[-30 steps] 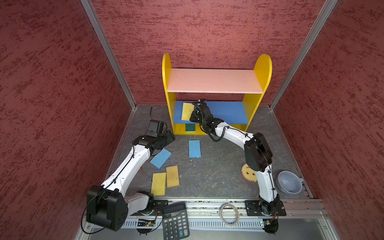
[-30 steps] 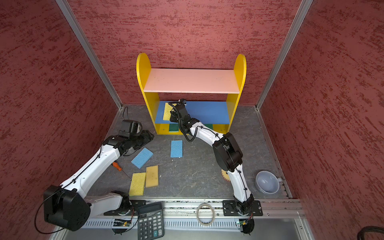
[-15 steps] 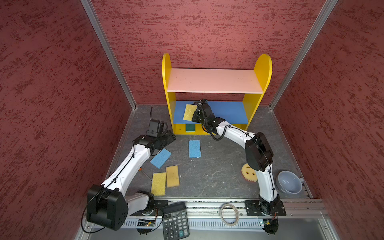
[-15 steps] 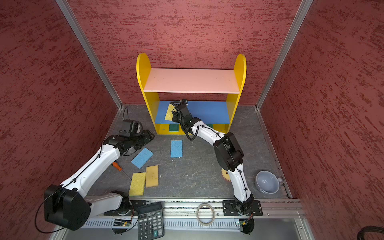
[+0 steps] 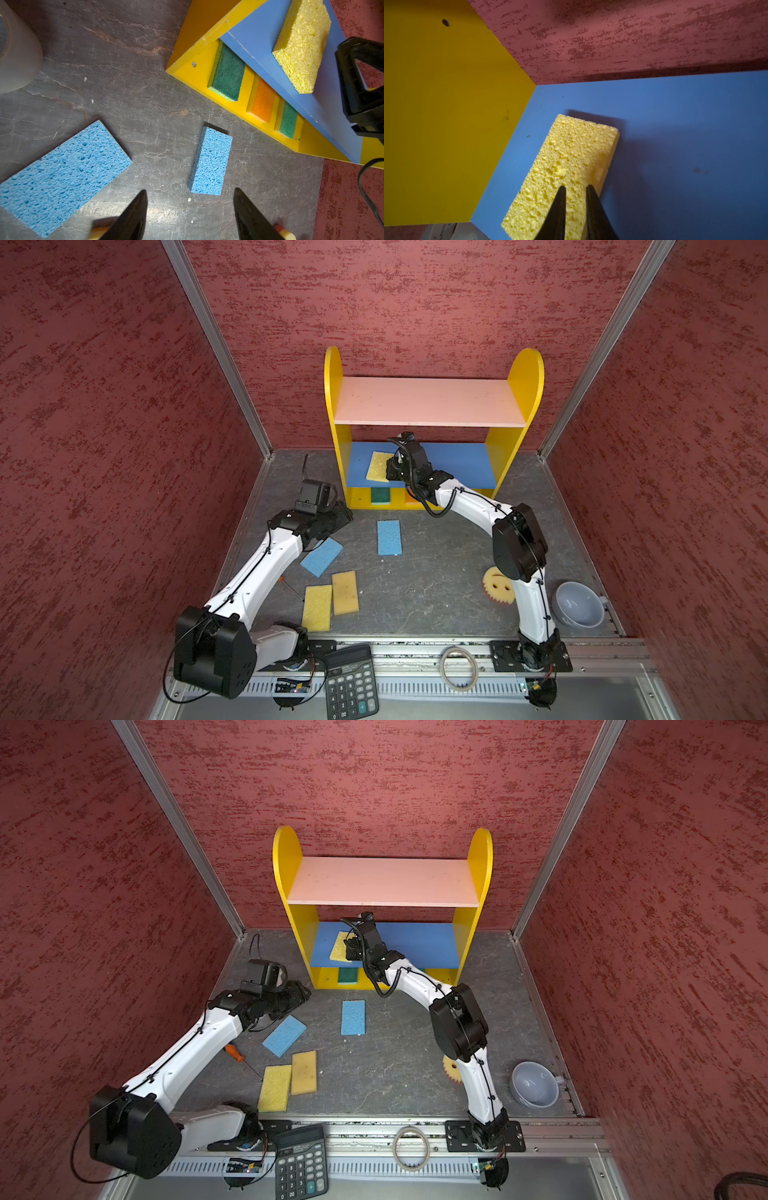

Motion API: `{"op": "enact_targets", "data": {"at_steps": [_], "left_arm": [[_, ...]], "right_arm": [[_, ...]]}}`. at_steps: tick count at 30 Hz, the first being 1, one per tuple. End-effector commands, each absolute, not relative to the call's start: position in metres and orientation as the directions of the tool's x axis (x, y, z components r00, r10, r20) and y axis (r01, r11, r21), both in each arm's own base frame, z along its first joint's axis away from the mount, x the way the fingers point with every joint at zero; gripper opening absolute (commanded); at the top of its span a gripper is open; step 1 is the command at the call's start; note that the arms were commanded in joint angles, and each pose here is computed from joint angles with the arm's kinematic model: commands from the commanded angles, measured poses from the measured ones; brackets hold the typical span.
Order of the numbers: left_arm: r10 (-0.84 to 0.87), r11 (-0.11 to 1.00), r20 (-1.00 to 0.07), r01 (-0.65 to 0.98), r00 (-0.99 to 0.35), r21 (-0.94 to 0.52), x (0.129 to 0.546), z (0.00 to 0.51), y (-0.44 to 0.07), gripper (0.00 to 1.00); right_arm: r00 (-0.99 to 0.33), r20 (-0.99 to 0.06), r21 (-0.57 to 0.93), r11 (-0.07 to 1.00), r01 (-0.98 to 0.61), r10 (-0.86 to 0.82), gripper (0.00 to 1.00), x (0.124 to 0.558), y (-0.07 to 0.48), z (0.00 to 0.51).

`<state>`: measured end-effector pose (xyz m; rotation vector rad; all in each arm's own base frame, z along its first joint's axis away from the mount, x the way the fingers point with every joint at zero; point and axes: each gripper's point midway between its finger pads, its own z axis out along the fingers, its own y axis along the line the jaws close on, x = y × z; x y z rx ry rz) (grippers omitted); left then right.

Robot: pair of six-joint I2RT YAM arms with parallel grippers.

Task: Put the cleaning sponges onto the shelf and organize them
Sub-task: 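Open the right gripper to release the yellow sponge on the blue board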

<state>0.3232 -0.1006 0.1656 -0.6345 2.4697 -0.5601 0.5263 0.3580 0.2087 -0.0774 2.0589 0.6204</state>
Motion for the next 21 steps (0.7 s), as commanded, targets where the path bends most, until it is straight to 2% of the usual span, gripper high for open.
{"op": "enact_targets", "data": {"at_steps": [1, 7, 12, 16, 21], "left_arm": [[-0.537, 0.806, -0.391, -0.317, -0.747, -0.501, 0.329, 0.17, -0.102, 0.66], [-0.521, 0.819, -0.408, -0.305, -0.75, -0.486, 0.328, 0.172, -0.102, 0.66], [-0.515, 0.834, -0.371, -0.352, -0.773, -0.425, 0.315, 0.156, -0.092, 0.65], [-0.535, 0.836, -0.378, -0.409, -0.756, -0.365, 0.304, 0.152, -0.072, 0.65], [-0.625, 0.774, -0.356, -0.491, -0.695, -0.4, 0.297, 0.158, -0.048, 0.68]], "right_arm": [[-0.511, -0.846, 0.362, 0.869, -0.337, 0.154, 0.21, 0.529, 0.356, 0.226], [-0.47, -0.864, 0.371, 0.857, -0.358, 0.178, 0.24, 0.515, 0.346, 0.259], [-0.489, -0.851, 0.399, 0.838, -0.372, 0.188, 0.28, 0.485, 0.343, 0.27], [-0.49, -0.859, 0.36, 0.856, -0.371, 0.149, 0.41, 0.449, 0.349, 0.258], [-0.543, -0.837, 0.321, 0.861, -0.395, 0.063, 0.57, 0.382, 0.377, 0.221]]}}
